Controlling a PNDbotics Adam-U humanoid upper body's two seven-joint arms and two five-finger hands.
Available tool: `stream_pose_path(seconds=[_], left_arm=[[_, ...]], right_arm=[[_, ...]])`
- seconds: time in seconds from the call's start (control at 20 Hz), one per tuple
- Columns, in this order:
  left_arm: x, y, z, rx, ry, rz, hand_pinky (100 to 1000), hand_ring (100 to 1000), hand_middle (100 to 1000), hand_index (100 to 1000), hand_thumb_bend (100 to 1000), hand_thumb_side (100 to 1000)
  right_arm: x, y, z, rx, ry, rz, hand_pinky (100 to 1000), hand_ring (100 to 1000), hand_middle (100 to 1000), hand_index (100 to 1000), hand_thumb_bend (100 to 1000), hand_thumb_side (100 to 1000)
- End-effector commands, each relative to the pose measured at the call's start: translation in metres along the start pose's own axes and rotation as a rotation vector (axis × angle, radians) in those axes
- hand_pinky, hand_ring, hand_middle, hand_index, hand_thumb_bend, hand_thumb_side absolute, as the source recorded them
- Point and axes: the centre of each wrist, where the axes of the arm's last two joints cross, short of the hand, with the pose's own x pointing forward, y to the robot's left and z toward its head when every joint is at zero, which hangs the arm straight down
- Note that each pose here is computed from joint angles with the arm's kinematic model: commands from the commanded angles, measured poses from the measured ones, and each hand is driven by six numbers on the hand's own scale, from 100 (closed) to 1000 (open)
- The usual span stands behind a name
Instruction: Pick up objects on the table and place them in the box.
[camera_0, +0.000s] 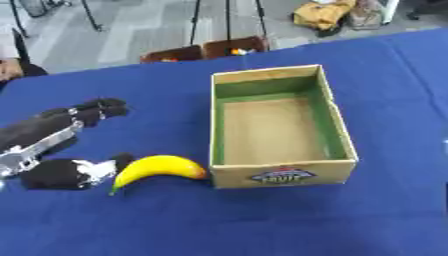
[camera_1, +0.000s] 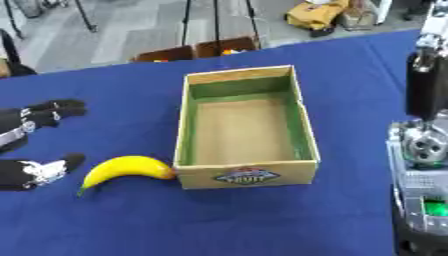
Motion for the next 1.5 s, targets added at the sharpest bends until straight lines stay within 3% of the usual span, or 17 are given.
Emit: stream_pose_path(seconds=[0.05,0.2,0.25,0.5,0.9,1.15,1.5], left_arm=[[-0.003,0.008,0.002,-0.020,0.001,-0.019,860,972,1000,1000,360,848],[-0.003,0.008,0.001,-0.023,-0.001,-0.015,860,972,1000,1000,360,848],[-0.004,0.007,0.000,-0.037,0.000,-0.012,878,975,1000,1000,508,963],[-0.006,0.002,-0.019,-0.130,-0.014,0.001,868,976,1000,1000,516,955],[-0.004,-0.004,-0.031,-0.156,-0.013,-0.038,872,982,1000,1000,466,934],[-0.005,-0.004,-0.032,-0.173,0.003,-0.061,875,985,1000,1000,413,851],[-0.014,0.003,-0.032,-0.264,0.042,-0.126,909,1000,1000,1000,397,814]], right_arm=[[0.004,0.000,-0.005,-0.008,-0.018,-0.018,760,863,644,890,100,926],[0.004,0.000,-0.005,-0.008,-0.018,-0.018,760,863,644,890,100,926],[0.005,0.000,-0.005,-0.007,-0.018,-0.021,761,861,640,889,100,922],[0.005,0.001,-0.003,-0.006,-0.013,-0.026,761,860,639,888,100,921],[0.005,0.001,-0.003,-0.009,-0.013,-0.030,761,859,637,887,100,916],[0.005,0.001,-0.004,-0.007,-0.013,-0.031,761,860,635,887,100,916],[0.004,0.000,-0.003,0.001,-0.010,-0.029,763,861,632,888,100,915]])
